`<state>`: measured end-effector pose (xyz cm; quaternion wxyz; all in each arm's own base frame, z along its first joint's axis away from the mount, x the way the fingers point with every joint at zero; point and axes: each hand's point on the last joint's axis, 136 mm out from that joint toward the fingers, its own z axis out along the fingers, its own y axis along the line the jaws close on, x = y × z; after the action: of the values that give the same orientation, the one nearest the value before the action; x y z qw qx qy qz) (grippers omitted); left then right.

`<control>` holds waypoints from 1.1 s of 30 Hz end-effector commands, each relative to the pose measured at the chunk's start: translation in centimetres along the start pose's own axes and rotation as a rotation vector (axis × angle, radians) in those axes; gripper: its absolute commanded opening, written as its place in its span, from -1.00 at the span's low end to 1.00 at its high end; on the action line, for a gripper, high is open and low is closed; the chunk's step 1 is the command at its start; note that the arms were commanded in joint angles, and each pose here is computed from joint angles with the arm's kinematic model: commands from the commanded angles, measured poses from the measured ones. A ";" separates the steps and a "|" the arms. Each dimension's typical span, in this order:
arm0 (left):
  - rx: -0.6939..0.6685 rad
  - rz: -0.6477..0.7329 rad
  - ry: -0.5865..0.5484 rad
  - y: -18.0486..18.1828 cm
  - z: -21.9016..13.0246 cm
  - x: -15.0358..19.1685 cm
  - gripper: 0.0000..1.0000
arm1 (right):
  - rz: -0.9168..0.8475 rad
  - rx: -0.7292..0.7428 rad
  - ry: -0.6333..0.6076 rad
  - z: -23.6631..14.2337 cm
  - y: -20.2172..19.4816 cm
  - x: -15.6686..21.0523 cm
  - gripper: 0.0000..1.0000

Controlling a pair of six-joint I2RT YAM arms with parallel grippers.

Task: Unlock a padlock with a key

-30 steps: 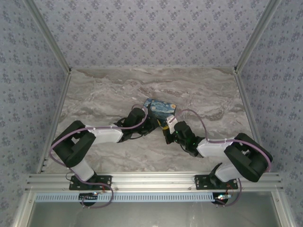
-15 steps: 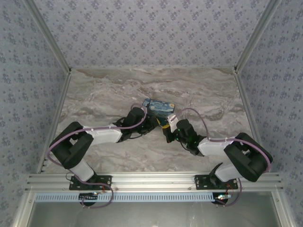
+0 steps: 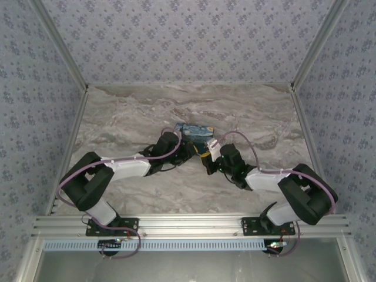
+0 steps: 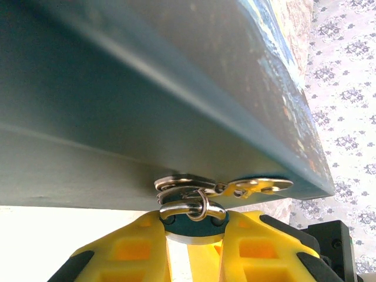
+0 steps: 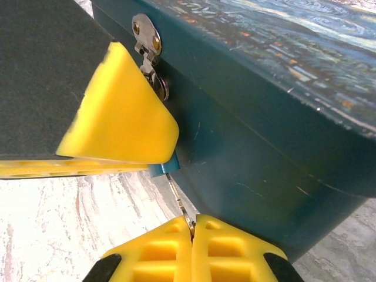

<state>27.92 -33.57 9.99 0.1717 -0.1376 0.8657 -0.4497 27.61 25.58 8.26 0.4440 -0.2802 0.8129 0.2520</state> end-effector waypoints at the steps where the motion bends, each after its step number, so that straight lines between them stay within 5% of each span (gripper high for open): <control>1: 0.100 0.032 0.102 -3.7 -0.5 2.1 -0.82 | -0.040 -0.076 -0.138 0.1 1.7 -4.9 -1.00; 33: 0.096 0.059 0.107 -3.2 0.1 2.2 -0.82 | 0.063 -0.215 -0.127 0.3 2.3 -5.6 -1.00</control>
<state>28.03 -33.50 9.97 0.1732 -0.1362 0.8679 -0.4452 27.58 25.95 8.07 0.3986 -0.2629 0.8186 0.3193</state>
